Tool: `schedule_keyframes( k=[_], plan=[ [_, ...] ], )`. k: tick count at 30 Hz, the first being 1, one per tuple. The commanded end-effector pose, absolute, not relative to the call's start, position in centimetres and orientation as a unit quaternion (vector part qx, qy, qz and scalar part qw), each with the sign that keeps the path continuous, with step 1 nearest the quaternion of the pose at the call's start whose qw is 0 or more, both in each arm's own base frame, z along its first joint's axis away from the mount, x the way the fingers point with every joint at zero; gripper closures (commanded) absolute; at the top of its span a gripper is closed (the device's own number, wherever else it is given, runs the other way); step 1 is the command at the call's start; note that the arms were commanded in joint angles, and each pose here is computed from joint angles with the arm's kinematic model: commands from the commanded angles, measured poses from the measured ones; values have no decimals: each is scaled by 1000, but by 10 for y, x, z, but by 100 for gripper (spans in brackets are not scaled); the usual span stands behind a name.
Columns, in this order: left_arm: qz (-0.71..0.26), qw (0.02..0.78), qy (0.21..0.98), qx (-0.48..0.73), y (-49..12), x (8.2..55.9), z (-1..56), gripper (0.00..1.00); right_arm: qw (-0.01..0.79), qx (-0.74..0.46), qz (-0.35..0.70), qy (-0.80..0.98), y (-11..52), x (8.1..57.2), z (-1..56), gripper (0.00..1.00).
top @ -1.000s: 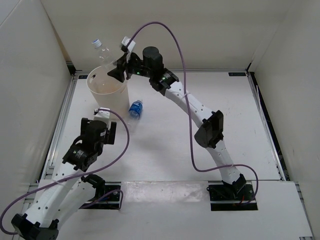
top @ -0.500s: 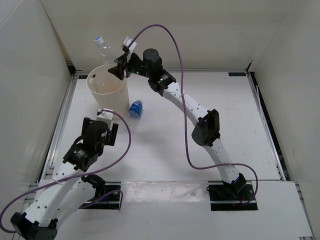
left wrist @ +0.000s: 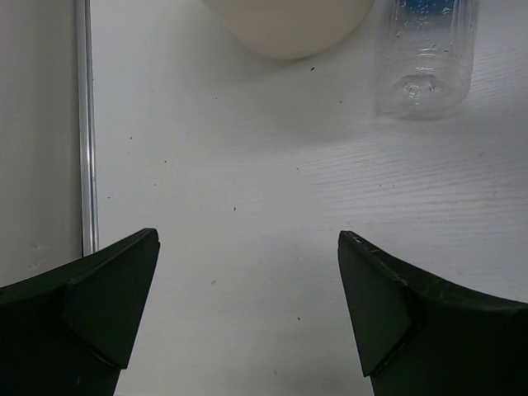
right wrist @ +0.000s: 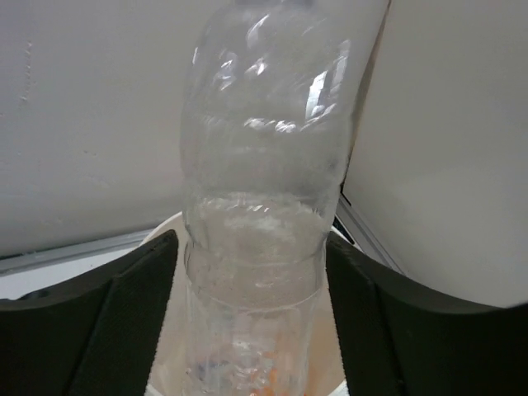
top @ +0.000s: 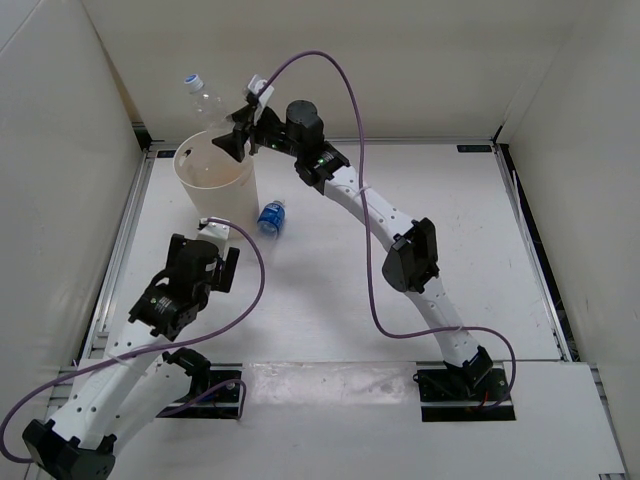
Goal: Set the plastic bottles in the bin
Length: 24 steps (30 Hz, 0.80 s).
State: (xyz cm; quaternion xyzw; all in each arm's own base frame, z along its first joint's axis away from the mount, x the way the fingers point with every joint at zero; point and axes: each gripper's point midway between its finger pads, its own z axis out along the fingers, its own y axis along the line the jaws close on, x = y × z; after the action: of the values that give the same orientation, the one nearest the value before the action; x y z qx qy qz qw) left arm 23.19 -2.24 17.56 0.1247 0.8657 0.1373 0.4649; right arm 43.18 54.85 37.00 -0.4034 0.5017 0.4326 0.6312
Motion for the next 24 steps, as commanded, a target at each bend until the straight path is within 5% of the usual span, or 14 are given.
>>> schedule_keyframes(
  k=[1,13,24],
  plan=[
    [127,475,861,129,-27,234,185,0,673,-375,433,467,543,435,405,24],
    [118,462,867,148,-35,237,182,0,725,-304,416,457,514,453,456,16],
    [65,449,872,183,-84,286,175,0,757,-219,357,501,399,483,497,16]
  ],
)
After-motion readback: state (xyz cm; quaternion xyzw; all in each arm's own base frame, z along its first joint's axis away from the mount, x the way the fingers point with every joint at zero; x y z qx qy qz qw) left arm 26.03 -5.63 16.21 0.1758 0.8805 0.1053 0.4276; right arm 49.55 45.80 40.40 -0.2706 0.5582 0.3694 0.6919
